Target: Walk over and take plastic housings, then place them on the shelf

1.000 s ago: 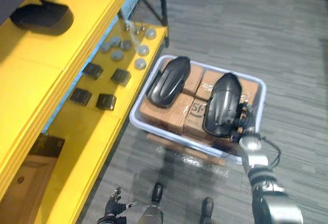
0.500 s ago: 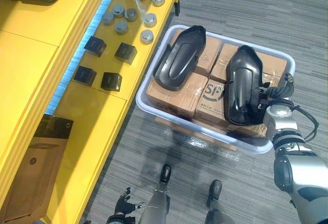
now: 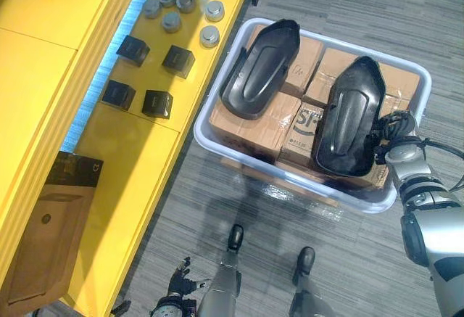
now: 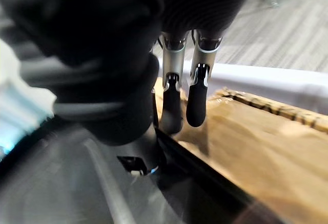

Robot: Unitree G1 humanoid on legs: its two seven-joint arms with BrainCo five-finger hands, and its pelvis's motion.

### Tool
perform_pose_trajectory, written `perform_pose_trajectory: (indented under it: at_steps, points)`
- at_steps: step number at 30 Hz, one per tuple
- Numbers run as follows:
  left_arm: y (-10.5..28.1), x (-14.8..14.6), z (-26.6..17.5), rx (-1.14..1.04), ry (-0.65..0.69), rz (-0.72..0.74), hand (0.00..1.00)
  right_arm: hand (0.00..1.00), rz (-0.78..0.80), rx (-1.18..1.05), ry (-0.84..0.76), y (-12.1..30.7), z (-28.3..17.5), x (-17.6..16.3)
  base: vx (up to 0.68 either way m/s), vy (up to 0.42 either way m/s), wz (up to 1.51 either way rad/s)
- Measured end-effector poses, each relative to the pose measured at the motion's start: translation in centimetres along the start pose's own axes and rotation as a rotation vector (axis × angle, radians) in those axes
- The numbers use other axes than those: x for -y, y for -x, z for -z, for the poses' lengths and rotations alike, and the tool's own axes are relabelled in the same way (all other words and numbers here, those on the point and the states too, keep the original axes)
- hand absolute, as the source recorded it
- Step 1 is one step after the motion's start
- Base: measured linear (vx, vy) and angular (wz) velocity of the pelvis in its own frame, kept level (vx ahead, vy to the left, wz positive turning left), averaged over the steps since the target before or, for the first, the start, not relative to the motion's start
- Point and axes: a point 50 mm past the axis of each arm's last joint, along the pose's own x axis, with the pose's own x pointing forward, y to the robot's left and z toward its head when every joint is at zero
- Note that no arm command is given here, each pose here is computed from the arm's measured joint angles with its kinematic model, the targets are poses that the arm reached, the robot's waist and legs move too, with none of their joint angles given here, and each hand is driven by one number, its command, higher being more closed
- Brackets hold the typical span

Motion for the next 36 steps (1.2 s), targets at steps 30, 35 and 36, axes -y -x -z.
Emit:
perform_pose_trajectory:
  at_steps: [30, 35, 36]
  points:
    - [4.6, 0.7, -15.7, 0.736, 0.213, 0.001, 0.00, 1.00, 0.272, 0.554, 0.155, 3.6, -8.4, 0.3, 0.02, -0.027, -0.02]
    - [5.4, 4.5, -20.3, 0.859, 0.290, 0.180, 0.00, 1.00, 0.235, 0.602, 0.079, 4.8, -10.1, -1.6, 0.00, 0.000, 0.00]
    - [5.4, 5.0, -21.0, 0.870, 0.302, 0.202, 0.00, 1.00, 0.230, 0.610, 0.068, 5.0, -10.3, -1.9, -0.01, -0.018, -0.03]
